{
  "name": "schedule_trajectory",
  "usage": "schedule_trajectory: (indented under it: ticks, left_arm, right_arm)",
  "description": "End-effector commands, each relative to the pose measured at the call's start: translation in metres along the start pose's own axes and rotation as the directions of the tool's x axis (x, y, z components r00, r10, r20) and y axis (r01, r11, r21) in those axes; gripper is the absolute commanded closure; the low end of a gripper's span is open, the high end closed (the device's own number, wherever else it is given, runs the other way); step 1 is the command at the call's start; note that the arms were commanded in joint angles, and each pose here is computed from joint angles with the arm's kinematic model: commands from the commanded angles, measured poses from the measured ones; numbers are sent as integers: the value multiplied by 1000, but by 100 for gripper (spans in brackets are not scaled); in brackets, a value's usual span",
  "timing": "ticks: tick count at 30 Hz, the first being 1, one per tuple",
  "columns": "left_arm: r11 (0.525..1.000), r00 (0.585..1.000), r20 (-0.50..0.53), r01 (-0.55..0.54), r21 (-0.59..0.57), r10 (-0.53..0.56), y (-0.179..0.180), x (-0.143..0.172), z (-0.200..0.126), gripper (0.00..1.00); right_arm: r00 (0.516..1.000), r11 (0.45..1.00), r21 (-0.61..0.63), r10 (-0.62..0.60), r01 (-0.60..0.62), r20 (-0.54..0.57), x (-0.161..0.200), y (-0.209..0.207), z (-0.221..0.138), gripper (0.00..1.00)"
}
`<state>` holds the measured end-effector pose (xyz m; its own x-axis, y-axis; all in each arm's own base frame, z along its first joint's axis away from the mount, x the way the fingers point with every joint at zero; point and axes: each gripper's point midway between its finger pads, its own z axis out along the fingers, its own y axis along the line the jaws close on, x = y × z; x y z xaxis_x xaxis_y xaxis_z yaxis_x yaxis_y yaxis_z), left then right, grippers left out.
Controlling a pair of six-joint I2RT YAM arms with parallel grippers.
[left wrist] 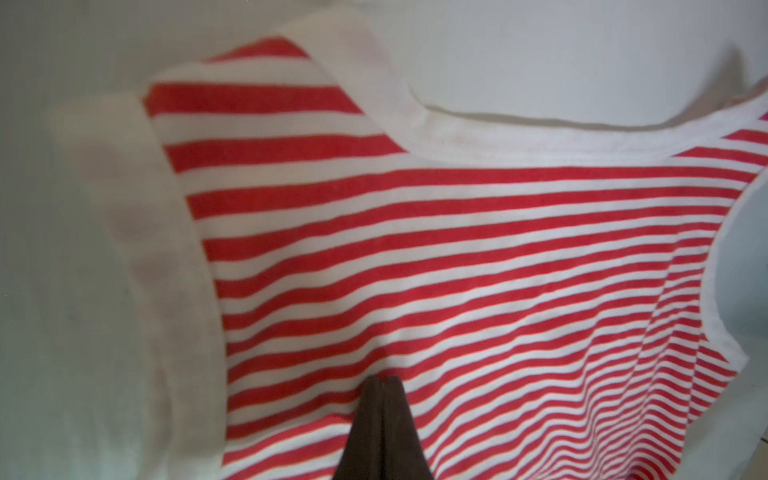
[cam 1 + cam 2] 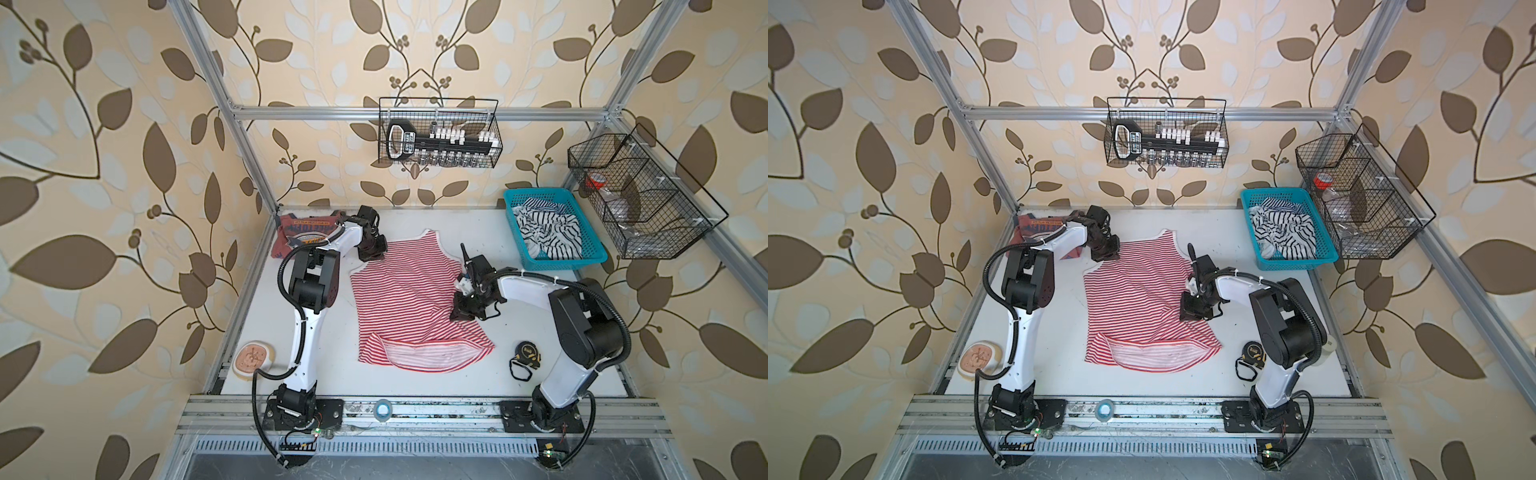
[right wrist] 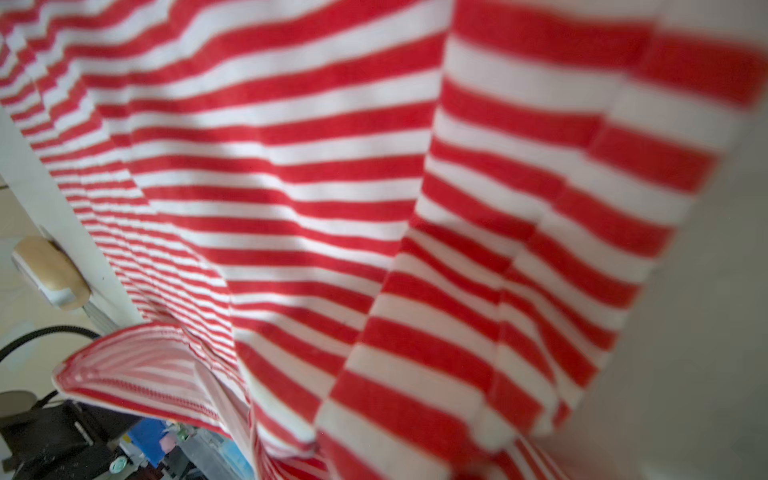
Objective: Fold and stack tank tops
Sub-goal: Rotate the tank top at the center of the table.
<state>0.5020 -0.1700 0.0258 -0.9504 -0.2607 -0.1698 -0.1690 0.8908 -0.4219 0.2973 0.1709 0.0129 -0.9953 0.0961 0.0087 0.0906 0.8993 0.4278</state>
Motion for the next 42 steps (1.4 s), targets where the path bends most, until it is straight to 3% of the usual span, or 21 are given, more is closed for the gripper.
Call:
schedule_trajectory:
  ticks: [1, 8, 14, 26, 30, 42]
  left_arm:
    - [967, 969, -146, 170, -188, -199, 64, 58, 21, 100]
    - [907, 902, -122, 399, -135, -415, 80, 94, 15, 100]
    - [858, 845, -150, 505, -89, -513, 86, 136, 11, 100]
    - [815, 786, -219, 547, -190, -579, 121, 227, -4, 100]
    - [800, 765, -233, 563, -208, -600, 124, 248, -11, 100]
    - [782, 764, -188, 571, -251, -618, 130, 285, -48, 100]
  right_arm:
    - [999, 977, 214, 24, -19, -22, -10, -51, -1, 99]
    - [999, 955, 295, 2, 12, -48, -54, -64, -6, 98]
    - [999, 939, 343, -10, 24, -43, -97, -70, -9, 98]
    - [992, 963, 240, -106, 119, -67, -171, -40, 2, 95]
    - [988, 961, 235, -132, 146, -77, -181, -36, 4, 93]
    - [981, 973, 135, -175, 185, -83, -191, -21, 4, 88]
